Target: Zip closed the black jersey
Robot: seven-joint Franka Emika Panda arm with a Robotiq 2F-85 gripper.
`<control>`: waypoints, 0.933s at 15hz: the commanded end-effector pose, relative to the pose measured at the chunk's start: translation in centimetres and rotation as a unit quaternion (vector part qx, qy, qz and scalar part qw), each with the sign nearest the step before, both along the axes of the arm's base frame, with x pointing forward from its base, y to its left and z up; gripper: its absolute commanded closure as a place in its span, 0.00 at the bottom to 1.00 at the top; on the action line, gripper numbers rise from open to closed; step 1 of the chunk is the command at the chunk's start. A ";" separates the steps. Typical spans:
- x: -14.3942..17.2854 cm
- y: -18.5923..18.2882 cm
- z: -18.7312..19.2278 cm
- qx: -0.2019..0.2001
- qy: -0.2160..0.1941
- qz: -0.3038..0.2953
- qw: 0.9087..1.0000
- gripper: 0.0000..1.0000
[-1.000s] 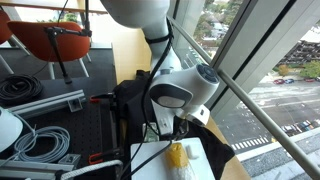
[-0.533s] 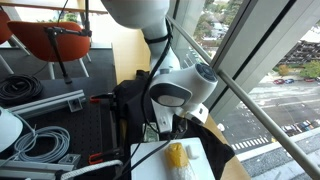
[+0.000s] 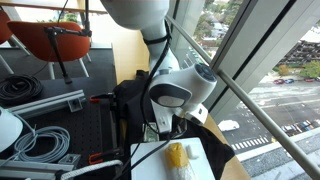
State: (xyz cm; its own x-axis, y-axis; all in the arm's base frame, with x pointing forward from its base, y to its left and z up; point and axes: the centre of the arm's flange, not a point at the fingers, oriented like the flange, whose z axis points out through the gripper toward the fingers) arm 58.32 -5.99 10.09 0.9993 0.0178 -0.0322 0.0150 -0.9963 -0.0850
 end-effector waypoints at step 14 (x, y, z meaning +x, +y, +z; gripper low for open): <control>-0.2 -0.5 -0.5 -0.011 -0.004 -0.006 1.000 0.98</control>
